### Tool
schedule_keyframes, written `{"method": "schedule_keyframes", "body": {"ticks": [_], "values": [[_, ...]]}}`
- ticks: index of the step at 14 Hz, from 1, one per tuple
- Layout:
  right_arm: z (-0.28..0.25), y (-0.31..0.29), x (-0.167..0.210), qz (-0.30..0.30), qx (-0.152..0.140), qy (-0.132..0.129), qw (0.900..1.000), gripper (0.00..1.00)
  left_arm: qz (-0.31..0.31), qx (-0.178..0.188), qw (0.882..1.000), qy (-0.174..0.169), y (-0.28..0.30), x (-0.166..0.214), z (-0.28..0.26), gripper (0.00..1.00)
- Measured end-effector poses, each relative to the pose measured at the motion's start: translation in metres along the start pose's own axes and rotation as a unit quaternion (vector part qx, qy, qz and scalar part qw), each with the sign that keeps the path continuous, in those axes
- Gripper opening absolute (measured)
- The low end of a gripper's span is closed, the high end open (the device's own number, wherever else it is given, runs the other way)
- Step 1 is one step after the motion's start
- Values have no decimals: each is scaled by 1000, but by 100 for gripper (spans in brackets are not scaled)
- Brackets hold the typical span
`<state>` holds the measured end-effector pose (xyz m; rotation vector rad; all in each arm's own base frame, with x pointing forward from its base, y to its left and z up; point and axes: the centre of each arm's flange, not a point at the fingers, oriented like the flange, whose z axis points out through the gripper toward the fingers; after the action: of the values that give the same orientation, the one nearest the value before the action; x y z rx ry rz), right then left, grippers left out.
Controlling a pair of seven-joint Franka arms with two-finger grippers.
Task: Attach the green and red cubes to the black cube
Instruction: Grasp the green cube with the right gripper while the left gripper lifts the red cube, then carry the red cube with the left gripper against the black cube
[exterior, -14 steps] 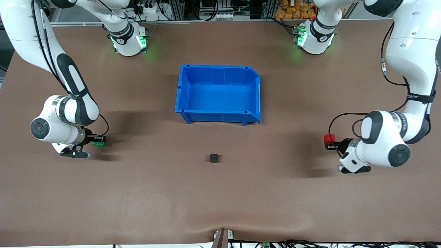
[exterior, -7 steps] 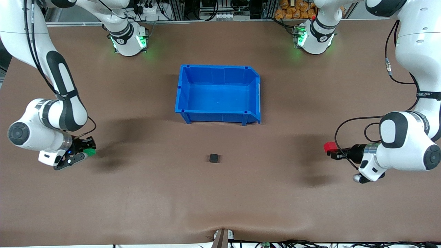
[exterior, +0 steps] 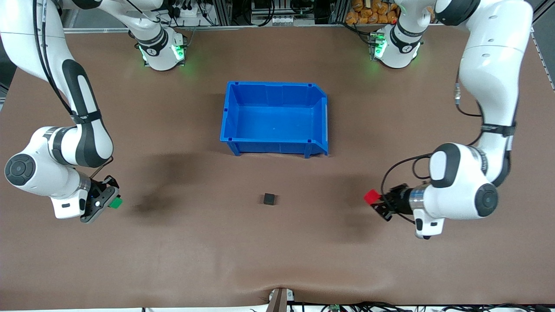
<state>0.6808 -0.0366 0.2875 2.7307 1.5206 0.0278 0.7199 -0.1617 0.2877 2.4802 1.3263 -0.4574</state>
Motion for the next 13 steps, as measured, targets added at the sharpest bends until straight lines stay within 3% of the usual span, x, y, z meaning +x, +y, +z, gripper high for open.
{"method": "schedule_keyframes", "body": {"ticks": [3,5,9,13], "values": [[-3,-14,31,-64,-6,-1,998,40,-120,-44,991,-45,7,6,20,38],[-2,-18,47,-105,-10,-1,994,40,-189,-61,979,-46,20,-6,44,38],[3,-21,74,-180,-17,0,983,40,-271,-84,958,-41,47,-61,95,38],[2,-37,108,-223,-22,3,974,40,-325,-96,940,-43,52,-74,123,38]]}}
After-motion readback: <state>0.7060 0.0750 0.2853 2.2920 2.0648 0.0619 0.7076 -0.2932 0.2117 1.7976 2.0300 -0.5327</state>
